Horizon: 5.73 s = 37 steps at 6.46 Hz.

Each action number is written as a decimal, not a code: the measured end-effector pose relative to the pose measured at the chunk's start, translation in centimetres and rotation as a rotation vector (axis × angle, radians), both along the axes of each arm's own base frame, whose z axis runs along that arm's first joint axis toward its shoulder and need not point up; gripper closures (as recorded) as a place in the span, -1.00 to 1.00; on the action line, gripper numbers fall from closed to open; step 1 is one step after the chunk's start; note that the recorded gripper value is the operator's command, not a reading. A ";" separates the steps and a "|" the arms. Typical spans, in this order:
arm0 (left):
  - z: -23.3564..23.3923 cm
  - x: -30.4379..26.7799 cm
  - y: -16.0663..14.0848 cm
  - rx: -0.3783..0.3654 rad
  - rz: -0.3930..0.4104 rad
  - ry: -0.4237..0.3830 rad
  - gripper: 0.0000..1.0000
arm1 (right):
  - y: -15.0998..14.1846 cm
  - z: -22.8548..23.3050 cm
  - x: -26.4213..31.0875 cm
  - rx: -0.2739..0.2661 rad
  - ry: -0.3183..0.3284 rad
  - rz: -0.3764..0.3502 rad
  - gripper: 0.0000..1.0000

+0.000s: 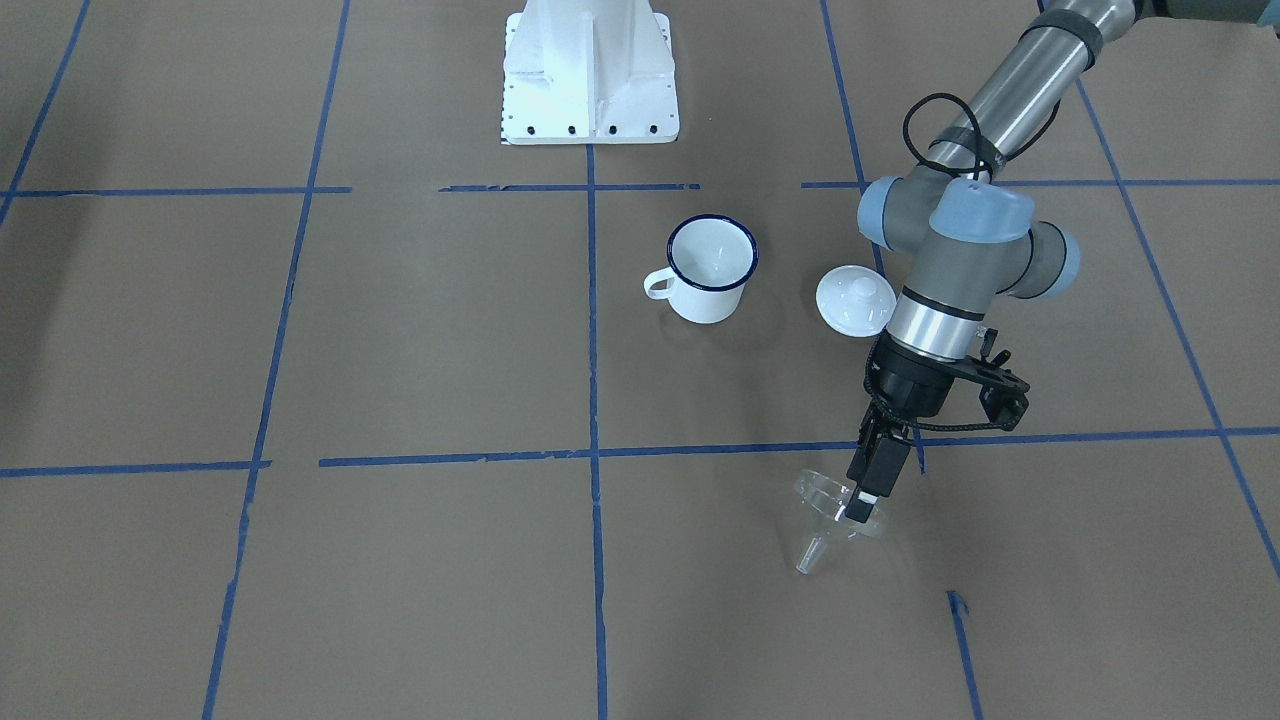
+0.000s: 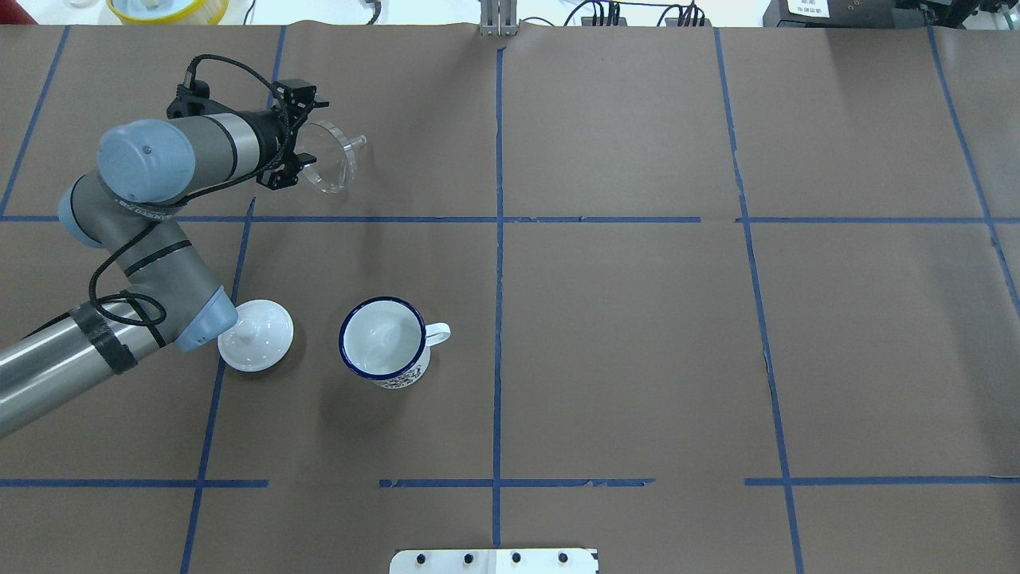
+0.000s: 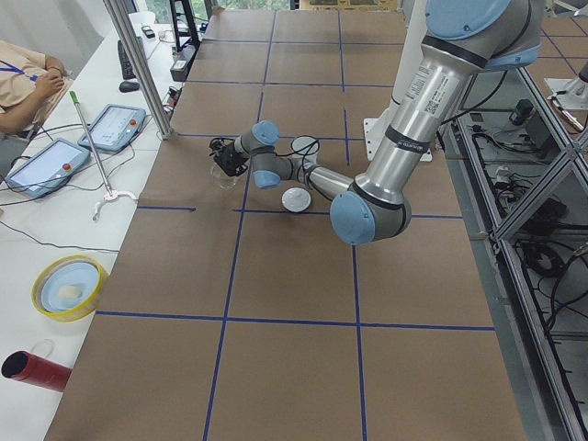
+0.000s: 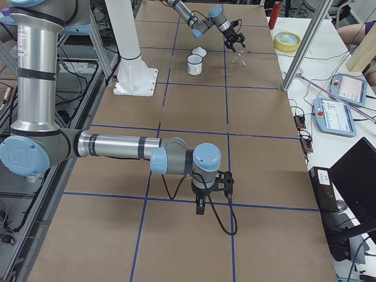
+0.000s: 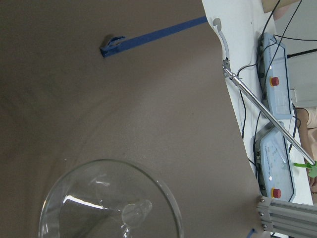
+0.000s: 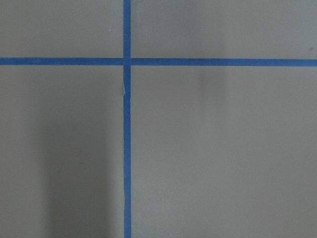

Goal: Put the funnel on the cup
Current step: 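Lower the left gripper and grasp the funnel's rim, then lift the funnel off the table with the left gripper, then carry the funnel over the open mug with the left gripper, then lower the funnel spout-down into the mug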

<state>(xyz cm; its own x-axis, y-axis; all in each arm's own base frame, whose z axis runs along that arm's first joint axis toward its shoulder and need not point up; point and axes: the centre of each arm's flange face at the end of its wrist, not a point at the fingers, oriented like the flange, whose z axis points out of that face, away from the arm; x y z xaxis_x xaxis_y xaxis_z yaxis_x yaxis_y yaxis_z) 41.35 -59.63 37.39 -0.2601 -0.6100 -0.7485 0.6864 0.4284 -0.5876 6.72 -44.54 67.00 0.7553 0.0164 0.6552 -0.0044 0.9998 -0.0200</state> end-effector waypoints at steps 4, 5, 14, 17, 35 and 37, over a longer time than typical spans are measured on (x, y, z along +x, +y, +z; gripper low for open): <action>0.2 0.6 -1.5 0.005 -0.023 -0.018 0.12 | 0.0 0.0 0.0 0.000 0.000 0.000 -1.00; 0.2 0.7 -1.8 0.011 -0.031 -0.017 0.43 | 0.0 0.0 0.0 0.000 0.000 0.000 -1.00; -17.7 -6.6 3.1 -0.065 0.064 -0.137 1.00 | 0.0 0.0 0.0 0.000 0.000 0.000 -1.00; -22.9 -2.2 12.2 -0.281 0.298 -0.340 1.00 | 0.0 0.0 0.0 0.000 0.000 0.000 -1.00; -21.2 9.9 18.2 -0.372 0.500 -0.536 -0.46 | 0.0 0.0 0.0 0.000 0.000 0.000 -1.00; -22.4 8.9 18.0 -0.330 0.502 -0.531 -0.46 | 0.0 0.0 0.0 0.000 0.000 0.000 -1.00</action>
<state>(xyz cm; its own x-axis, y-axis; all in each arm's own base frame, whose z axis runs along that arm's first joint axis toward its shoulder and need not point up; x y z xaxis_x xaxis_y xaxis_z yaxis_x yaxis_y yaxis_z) 50.25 -41.61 15.02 0.4441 -0.7712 -0.4561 0.6815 0.6212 -0.3868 6.72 -44.54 67.00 0.7553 0.0164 0.6552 -0.0043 0.9998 -0.0201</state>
